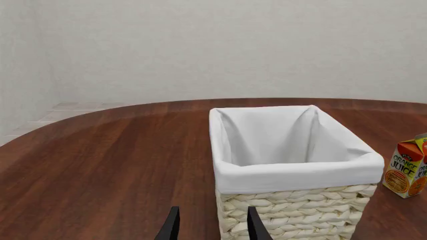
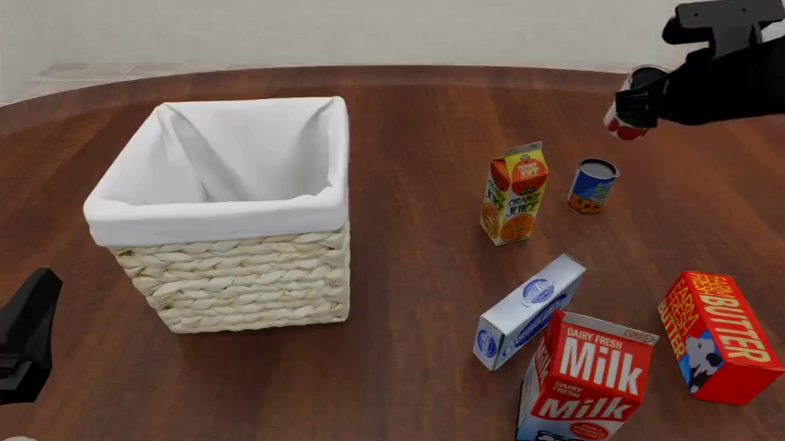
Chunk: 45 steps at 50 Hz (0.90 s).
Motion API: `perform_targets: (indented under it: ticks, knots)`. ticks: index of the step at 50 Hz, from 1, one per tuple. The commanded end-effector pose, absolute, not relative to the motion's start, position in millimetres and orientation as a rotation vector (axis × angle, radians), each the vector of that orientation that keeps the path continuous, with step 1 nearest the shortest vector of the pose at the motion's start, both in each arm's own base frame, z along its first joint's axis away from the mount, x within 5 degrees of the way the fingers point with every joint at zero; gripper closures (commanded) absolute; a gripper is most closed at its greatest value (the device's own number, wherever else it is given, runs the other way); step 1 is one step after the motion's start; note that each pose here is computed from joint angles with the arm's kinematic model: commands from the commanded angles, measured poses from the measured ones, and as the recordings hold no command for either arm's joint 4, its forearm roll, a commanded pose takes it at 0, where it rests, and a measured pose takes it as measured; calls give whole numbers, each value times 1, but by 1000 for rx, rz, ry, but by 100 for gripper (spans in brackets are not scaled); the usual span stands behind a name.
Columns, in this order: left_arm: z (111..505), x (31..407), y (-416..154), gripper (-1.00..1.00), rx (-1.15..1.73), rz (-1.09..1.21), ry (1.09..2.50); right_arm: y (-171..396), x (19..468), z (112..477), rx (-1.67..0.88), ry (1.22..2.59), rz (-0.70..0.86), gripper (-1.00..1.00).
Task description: Pick up the alphabet soup and the tomato sauce, and put them in the basket.
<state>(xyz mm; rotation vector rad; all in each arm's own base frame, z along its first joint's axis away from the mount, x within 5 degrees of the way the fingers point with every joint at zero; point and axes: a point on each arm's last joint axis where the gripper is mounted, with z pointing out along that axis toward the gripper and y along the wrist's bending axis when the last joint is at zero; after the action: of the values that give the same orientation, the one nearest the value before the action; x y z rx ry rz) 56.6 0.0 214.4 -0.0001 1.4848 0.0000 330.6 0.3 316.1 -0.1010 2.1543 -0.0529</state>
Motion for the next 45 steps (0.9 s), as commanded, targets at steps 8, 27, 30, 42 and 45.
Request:
perform_targets:
  ticks: [8, 27, 30, 42, 45]
  knots:
    - [214, 57, 0, -100, 0, 0, 1485, 26, 340, 338, -150, 2092, 5, 100]
    - [214, 57, 0, -100, 0, 0, 1485, 53, 357, 350, -242, 2062, 38, 100]
    - [214, 57, 0, -100, 0, 0, 1485, 58, 357, 349, -254, 2061, 46, 100]
    - [214, 57, 0, -100, 0, 0, 1485, 78, 360, 352, -301, 2046, 84, 100]
    - [214, 57, 0, -100, 0, 0, 1485, 83, 360, 354, -311, 2041, 93, 100]
